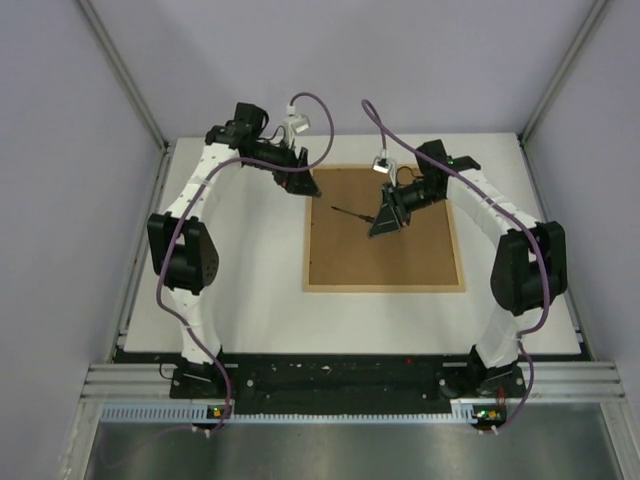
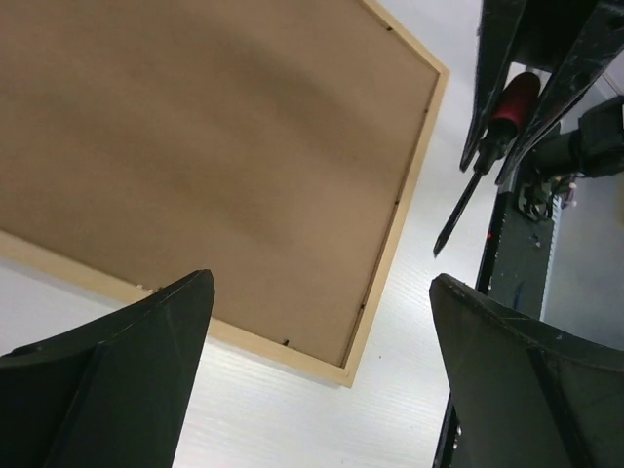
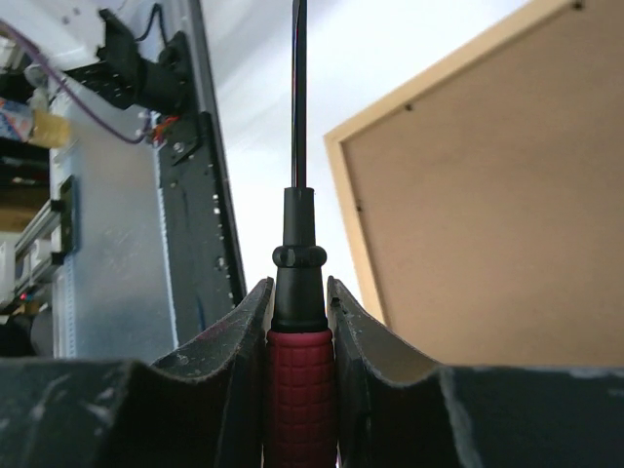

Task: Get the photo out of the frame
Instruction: Adjust the screwdriver.

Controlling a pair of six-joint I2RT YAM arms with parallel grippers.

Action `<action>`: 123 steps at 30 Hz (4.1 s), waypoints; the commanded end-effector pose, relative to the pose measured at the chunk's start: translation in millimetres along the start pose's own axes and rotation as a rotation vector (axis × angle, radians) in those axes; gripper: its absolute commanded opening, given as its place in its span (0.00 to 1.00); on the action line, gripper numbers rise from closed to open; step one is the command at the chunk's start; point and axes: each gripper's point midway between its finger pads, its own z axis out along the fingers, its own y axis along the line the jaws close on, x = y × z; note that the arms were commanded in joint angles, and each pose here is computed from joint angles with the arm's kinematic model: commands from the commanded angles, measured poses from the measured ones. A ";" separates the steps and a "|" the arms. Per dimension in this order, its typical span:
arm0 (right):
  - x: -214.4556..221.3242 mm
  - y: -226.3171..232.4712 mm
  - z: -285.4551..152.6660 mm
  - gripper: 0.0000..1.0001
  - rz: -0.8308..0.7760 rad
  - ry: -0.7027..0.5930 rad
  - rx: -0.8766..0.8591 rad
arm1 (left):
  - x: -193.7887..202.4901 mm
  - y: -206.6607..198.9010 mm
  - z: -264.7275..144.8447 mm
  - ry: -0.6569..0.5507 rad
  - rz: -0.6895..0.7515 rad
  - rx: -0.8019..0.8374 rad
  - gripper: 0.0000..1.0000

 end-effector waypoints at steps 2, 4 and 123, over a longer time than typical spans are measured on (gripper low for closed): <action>-10.1 35.8 8.4 0.00 -0.085 -0.025 -0.147 | -1.1 -54.5 21.1 0.021 0.136 0.212 0.98; -10.9 35.5 8.2 0.00 -0.085 -0.028 -0.150 | 8.4 -67.5 28.0 0.053 0.147 0.255 0.98; -96.9 34.0 -22.7 0.46 0.021 -0.356 -0.260 | -19.2 -80.9 40.6 -0.098 -0.185 0.386 0.00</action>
